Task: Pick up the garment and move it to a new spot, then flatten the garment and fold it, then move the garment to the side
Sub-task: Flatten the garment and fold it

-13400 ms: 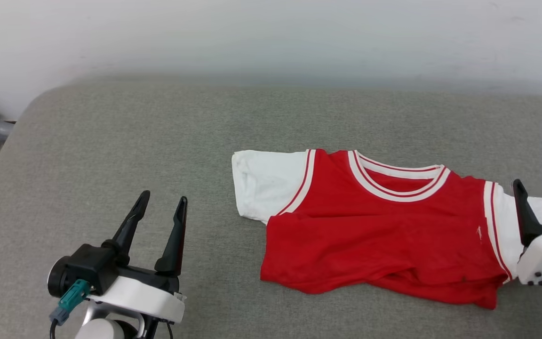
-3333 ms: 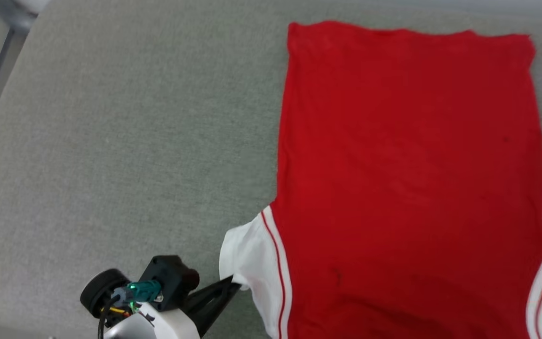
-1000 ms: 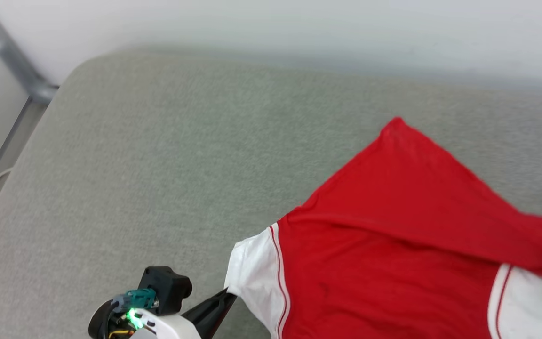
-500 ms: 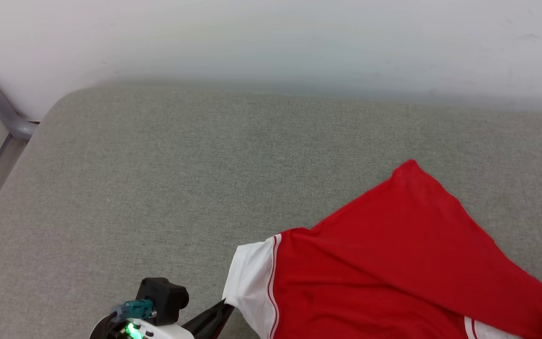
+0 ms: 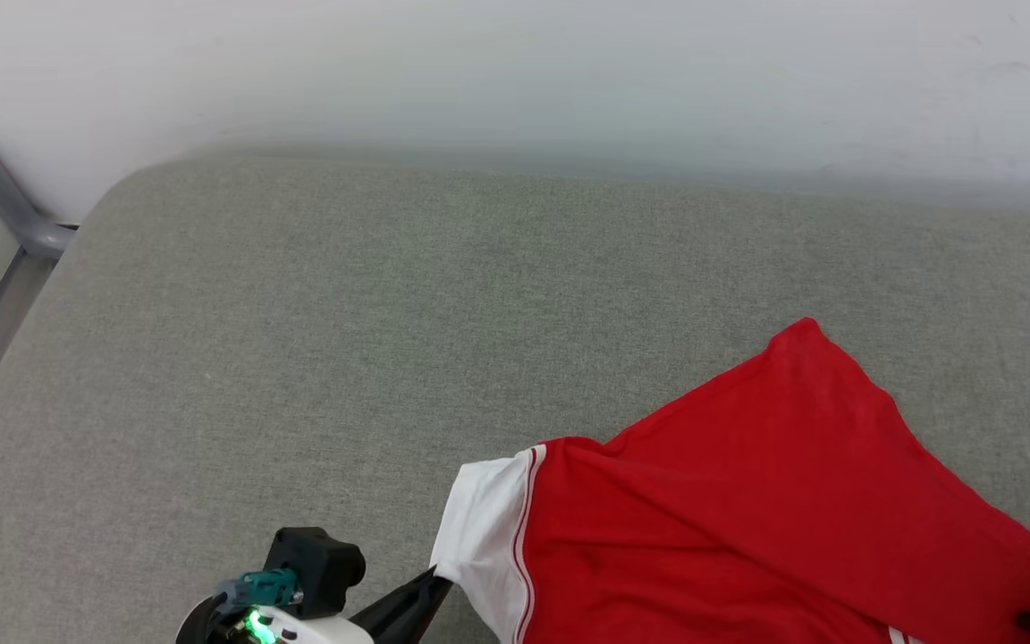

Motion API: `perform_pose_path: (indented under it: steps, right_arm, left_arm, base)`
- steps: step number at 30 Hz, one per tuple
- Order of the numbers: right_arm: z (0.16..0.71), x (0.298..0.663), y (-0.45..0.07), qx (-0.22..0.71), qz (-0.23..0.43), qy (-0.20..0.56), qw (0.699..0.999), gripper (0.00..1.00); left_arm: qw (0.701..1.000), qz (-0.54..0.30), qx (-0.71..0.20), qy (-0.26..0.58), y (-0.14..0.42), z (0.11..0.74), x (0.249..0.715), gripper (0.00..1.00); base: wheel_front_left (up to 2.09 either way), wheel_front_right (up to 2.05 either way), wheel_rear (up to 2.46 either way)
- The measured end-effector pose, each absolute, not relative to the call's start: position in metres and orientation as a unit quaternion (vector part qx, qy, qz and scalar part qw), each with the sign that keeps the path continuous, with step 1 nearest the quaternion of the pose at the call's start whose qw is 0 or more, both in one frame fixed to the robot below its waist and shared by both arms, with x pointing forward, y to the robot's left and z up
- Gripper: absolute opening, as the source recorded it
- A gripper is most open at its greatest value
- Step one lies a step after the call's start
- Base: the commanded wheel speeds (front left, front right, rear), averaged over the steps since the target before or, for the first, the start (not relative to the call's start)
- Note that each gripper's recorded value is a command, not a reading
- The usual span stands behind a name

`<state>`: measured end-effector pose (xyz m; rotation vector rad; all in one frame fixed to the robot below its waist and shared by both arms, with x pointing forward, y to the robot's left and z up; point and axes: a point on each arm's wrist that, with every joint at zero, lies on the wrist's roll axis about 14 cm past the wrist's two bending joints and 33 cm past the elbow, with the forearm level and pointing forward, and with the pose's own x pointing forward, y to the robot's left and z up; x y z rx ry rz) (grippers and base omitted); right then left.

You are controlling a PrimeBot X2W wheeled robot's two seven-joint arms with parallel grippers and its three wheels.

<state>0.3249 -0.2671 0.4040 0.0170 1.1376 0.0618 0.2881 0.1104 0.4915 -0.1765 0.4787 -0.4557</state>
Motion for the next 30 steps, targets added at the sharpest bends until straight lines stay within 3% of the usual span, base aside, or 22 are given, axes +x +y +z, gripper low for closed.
perform_pose_path:
  steps: [13,20,30]
  right_arm:
    - [0.475,0.428,-0.210,-0.043,0.122,0.460,0.878,1.00]
    - [0.463,0.477,-0.163,-0.078,0.163,0.468,0.865,1.00]
    - [0.406,0.522,-0.135,-0.106,0.166,0.522,0.830,1.00]
  left_arm:
    - [0.944,-0.219,-0.086,0.230,0.113,0.492,0.303,0.00]
    - [0.943,-0.208,-0.093,0.243,0.118,0.484,0.312,0.00]
    - [0.943,-0.164,-0.106,0.270,0.136,0.464,0.314,0.00]
  base:
    - [0.00,0.00,0.00]
    - [0.00,0.00,0.00]
    - [0.00,0.00,0.00]
